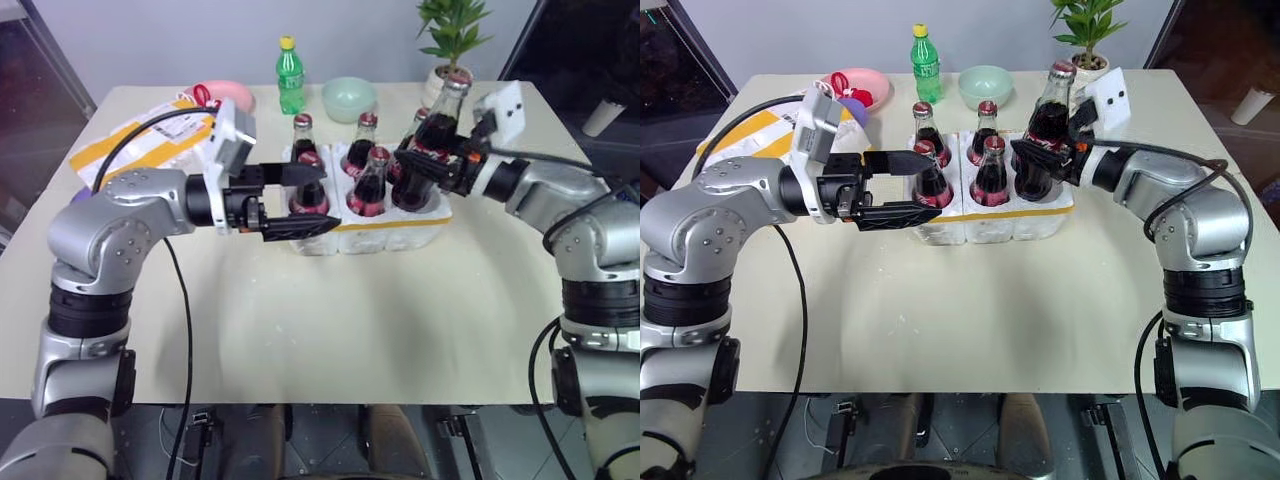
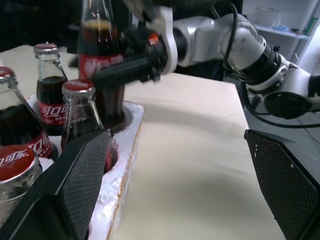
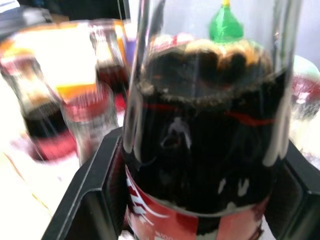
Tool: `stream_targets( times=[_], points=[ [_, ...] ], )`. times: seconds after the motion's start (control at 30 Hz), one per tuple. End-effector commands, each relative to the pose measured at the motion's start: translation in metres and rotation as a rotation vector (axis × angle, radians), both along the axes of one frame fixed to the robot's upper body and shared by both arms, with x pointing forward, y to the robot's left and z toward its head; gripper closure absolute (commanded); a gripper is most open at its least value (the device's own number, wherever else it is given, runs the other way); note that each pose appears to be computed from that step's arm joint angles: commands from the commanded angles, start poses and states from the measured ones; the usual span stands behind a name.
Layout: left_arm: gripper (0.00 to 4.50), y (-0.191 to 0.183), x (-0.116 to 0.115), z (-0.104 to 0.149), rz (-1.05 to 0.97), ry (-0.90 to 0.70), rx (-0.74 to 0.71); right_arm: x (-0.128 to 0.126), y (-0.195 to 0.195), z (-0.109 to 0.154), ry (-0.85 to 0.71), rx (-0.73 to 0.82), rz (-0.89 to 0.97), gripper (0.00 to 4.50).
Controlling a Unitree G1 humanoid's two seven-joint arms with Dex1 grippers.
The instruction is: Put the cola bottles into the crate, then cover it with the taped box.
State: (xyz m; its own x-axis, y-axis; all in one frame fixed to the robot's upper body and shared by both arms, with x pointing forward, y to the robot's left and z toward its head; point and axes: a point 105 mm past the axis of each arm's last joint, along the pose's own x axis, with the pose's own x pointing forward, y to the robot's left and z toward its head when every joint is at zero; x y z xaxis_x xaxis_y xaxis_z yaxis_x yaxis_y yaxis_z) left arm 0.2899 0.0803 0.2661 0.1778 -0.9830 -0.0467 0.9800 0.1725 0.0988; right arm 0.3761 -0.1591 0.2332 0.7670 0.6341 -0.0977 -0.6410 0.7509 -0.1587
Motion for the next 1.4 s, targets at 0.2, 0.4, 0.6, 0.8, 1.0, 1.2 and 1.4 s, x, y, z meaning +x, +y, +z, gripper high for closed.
stream_targets(
  times=[0.2, 0.4, 0.6, 0.8, 1.0, 1.2, 1.4],
  points=[
    [0.00, 0.004, -0.001, 0.011, 0.022, -0.056, -0.013, 0.021, -0.003, -0.029, 0.021, -0.052, -0.054, 1.76],
    [0.00, 0.009, 0.001, 0.005, 0.050, -0.055, 0.018, 0.012, -0.002, -0.015, -0.001, -0.034, -0.022, 0.05],
    [0.00, 0.041, 0.012, -0.006, 0.248, -0.133, 0.102, -0.049, -0.005, 0.055, -0.121, 0.032, 0.154, 0.05],
    [0.00, 0.113, 0.024, 0.003, 0.618, -0.268, 0.205, -0.097, -0.037, 0.090, -0.116, 0.059, 0.191, 0.05],
    [0.00, 0.204, 0.024, -0.031, 0.974, -0.302, 0.531, -0.103, -0.049, 0.072, -0.046, 0.019, 0.158, 0.05],
    [0.00, 0.272, 0.038, -0.078, 1.238, -0.336, 0.875, -0.132, -0.031, 0.067, -0.030, 0.025, 0.325, 0.05],
    [0.00, 0.288, 0.063, -0.095, 1.308, -0.434, 0.992, -0.143, -0.027, 0.068, -0.035, 0.019, 0.357, 0.05]
  ],
)
